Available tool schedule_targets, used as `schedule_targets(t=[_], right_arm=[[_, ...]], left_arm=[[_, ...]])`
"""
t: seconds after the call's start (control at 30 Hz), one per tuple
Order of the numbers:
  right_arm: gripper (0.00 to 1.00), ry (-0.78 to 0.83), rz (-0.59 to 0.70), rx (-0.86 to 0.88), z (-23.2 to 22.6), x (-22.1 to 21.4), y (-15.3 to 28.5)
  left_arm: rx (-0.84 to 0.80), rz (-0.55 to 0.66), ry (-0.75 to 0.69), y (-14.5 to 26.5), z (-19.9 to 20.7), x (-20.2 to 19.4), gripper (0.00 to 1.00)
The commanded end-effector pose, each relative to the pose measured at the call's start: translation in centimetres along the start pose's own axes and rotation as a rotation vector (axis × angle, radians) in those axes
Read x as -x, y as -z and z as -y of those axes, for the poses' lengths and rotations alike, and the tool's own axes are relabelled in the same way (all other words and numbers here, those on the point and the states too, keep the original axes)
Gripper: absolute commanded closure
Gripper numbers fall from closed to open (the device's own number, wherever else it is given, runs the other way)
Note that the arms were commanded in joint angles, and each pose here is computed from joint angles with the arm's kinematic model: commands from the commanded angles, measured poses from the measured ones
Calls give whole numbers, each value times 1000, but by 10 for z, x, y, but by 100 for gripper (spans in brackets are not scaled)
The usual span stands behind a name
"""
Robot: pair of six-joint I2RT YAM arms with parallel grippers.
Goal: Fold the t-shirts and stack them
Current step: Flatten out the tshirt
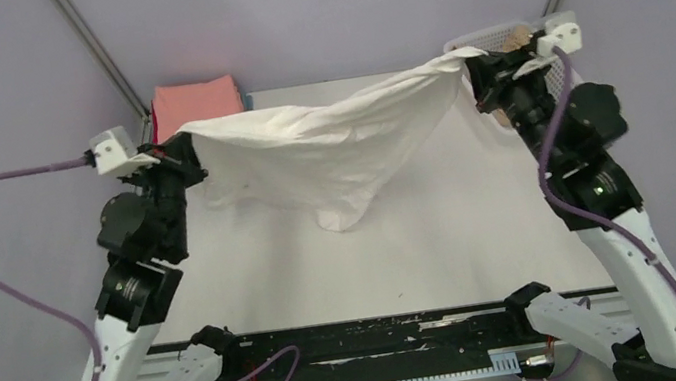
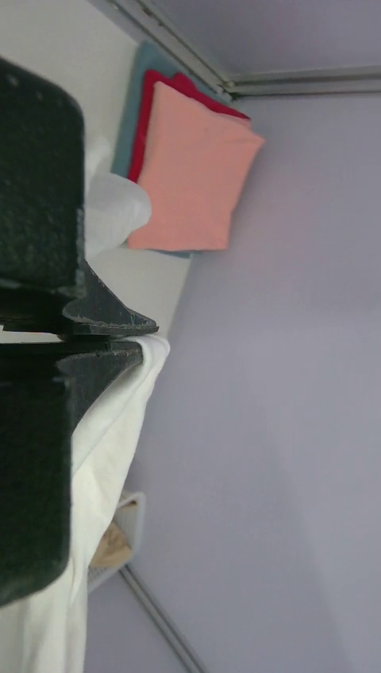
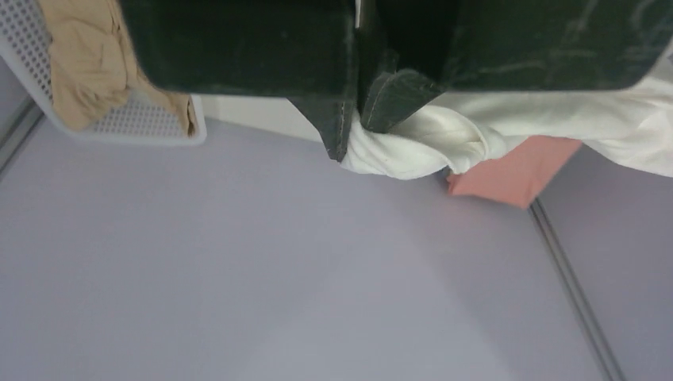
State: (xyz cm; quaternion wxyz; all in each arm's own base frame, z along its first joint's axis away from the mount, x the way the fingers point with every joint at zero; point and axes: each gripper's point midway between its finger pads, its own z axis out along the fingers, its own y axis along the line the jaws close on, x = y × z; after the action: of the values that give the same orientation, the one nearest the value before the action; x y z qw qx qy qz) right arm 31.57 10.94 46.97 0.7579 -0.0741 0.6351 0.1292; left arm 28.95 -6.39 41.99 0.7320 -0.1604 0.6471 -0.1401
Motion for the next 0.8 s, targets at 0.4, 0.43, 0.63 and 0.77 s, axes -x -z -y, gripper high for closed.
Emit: schedule_targets(t=[0.4,0.43,0.63,0.77], right_arm=[[100,25,336,290,-43,161,136],[100,20,327,271,-40,158,131],[100,-6,165,42,-3,104,76],[100,-45,-35,-219,38,20,34]], left_arm=[[-414,355,-41,127,55,202,100],[-418,362,-44,127,57,207,100],[-186,284,-157,44,49,170,100],[-23,120,-288,-42,45,96,100]])
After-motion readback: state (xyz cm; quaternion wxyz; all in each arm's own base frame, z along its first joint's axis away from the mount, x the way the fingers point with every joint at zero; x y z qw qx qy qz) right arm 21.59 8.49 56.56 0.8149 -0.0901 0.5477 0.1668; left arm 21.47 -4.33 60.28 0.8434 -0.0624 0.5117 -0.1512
